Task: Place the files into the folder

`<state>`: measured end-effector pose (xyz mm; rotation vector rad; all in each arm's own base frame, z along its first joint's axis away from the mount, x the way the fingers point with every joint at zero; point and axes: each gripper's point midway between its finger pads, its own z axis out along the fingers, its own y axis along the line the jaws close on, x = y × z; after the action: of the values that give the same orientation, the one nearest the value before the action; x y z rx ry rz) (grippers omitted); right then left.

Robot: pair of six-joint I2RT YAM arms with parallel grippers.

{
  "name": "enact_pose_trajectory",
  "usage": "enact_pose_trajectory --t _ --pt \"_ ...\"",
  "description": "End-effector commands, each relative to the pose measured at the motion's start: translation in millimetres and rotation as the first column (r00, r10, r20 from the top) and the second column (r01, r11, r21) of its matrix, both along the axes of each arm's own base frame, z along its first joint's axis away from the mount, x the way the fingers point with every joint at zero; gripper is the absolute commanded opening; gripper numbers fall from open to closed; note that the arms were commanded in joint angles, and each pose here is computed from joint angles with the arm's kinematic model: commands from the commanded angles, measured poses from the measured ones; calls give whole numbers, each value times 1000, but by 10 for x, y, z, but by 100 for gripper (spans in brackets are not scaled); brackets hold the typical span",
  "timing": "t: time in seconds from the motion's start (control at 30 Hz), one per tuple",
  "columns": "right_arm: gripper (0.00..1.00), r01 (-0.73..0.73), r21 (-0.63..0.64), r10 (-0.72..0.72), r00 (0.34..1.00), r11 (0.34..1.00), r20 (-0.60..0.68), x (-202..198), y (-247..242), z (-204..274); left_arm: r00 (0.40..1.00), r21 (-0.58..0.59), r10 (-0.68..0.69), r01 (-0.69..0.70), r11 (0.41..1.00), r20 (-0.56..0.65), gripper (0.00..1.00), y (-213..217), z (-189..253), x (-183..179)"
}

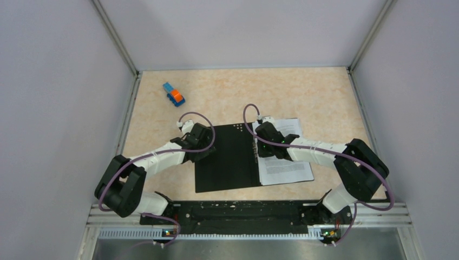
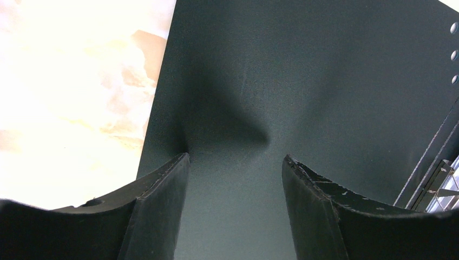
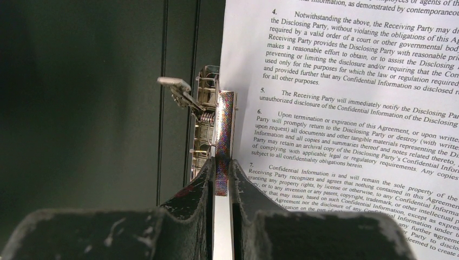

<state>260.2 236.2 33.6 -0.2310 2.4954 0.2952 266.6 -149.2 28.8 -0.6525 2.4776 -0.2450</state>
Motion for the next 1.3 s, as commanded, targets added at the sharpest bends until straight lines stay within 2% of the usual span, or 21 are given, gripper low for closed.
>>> enact_pose_trajectory --t 0.0,0.37,0.8,1.0,1.27 --pt "9 -10 -40 9 1000 999 -20 -102 -60 -131 996 26 9 -6 1000 -93 69 85 -226 -216" --pt "9 -9 -57 7 1000 998 -19 -117 -101 -182 996 28 15 -13 1000 -88 69 92 -198 -207" --pt "21 -17 -46 17 1000 999 3 -87 -73 -95 997 31 18 -16 999 -80 69 95 -149 -184" --pt "24 -20 -21 20 999 1000 26 -67 -48 116 997 35 18 -15 999 -78 69 97 -143 -180" --pt "32 -14 -2 14 995 1000 103 -78 -91 643 997 46 22 -19 999 -75 69 124 -144 -182"
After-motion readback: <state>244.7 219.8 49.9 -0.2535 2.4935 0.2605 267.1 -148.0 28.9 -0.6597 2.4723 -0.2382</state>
